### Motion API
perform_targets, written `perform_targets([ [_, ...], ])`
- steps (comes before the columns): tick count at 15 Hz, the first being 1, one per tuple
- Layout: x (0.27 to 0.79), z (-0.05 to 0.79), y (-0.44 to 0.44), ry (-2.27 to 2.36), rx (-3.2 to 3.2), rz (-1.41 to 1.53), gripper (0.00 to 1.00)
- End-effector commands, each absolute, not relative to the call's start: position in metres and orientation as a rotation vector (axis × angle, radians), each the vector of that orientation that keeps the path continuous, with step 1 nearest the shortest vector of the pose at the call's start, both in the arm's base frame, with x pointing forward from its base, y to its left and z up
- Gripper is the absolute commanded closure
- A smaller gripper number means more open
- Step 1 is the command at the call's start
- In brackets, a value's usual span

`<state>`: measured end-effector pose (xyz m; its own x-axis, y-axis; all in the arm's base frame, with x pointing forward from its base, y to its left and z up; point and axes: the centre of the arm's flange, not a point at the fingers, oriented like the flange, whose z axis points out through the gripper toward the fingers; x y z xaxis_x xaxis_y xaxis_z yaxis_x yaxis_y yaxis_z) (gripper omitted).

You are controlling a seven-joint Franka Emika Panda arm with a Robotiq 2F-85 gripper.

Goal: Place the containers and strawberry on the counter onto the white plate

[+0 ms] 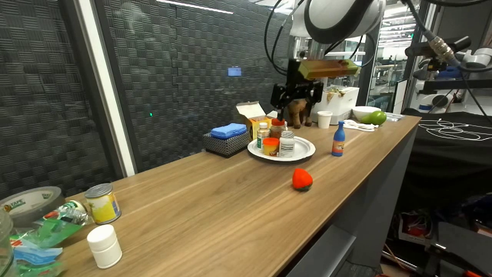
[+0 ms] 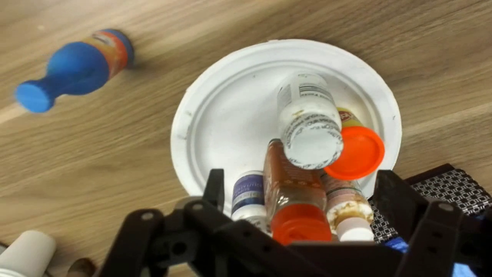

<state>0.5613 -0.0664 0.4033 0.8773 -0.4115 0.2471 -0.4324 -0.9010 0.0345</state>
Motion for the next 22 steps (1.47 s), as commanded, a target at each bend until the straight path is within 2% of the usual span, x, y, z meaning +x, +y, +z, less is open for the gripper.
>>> perform_targets([
  [1,0.522,0.449,-0.087,-0.647,2.906,0.385,0.0],
  [9,0.475,0.468,-0.16,-0.839,2.929,0.307,0.0],
  [22,0.48,0.406,-0.18,-0.868,2.989,0.106,0.0],
])
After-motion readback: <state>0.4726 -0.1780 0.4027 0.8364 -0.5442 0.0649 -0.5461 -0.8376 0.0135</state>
